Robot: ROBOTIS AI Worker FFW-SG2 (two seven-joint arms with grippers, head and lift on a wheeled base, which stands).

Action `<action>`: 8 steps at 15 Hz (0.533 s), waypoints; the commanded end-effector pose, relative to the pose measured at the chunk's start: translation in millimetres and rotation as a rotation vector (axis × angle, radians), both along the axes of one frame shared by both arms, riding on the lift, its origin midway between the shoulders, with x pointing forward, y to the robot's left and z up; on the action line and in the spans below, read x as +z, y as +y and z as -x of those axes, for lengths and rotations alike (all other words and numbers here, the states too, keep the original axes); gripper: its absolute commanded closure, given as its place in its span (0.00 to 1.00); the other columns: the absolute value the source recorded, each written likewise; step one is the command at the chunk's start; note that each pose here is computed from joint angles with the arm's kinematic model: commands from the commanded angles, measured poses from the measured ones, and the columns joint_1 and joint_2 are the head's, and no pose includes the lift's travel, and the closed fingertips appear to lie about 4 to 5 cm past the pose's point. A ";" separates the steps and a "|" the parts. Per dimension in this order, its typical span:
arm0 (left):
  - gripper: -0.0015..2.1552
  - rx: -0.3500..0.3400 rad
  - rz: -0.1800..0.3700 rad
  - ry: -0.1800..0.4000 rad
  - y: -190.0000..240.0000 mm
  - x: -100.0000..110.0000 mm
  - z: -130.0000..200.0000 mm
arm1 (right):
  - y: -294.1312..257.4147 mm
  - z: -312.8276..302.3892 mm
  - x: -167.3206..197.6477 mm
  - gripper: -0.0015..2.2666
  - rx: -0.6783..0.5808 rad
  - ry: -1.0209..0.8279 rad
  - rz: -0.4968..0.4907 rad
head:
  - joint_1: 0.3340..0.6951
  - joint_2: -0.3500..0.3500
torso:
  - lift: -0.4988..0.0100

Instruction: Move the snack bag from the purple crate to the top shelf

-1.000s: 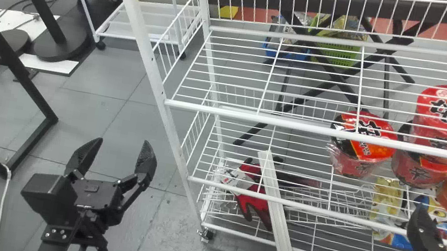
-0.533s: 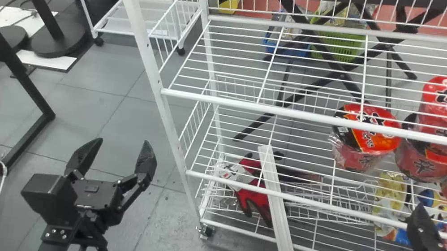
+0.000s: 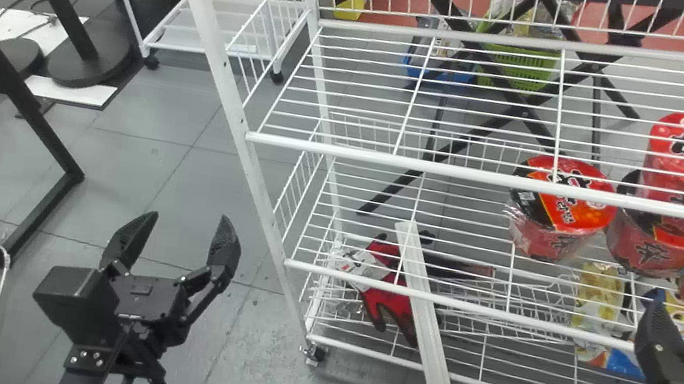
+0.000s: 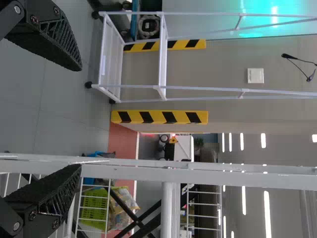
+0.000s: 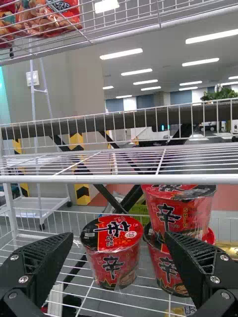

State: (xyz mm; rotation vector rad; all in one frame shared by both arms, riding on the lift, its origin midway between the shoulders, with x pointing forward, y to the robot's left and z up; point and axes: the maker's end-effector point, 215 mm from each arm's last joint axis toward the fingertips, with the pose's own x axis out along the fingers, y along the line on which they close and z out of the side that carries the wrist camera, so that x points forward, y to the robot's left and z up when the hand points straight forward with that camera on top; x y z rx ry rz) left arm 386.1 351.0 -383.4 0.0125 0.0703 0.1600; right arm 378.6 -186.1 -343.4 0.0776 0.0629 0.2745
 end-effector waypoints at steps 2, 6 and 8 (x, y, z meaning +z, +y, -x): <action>0.06 0.000 0.000 0.001 0.0 -0.7 0.3 | 1.8 1.4 -0.3 0.06 0.004 -0.001 0.007 | 1.00 0.85 | 0.08; 0.06 -0.001 0.001 0.000 -1.0 -0.1 0.0 | -2.3 0.1 -10.1 0.06 -0.020 0.037 0.003 | 1.00 0.85 | 0.08; 0.06 0.002 0.000 0.001 0.3 -0.7 0.3 | -4.8 0.4 3.7 0.06 -0.029 -0.027 0.006 | 1.00 0.84 | 0.08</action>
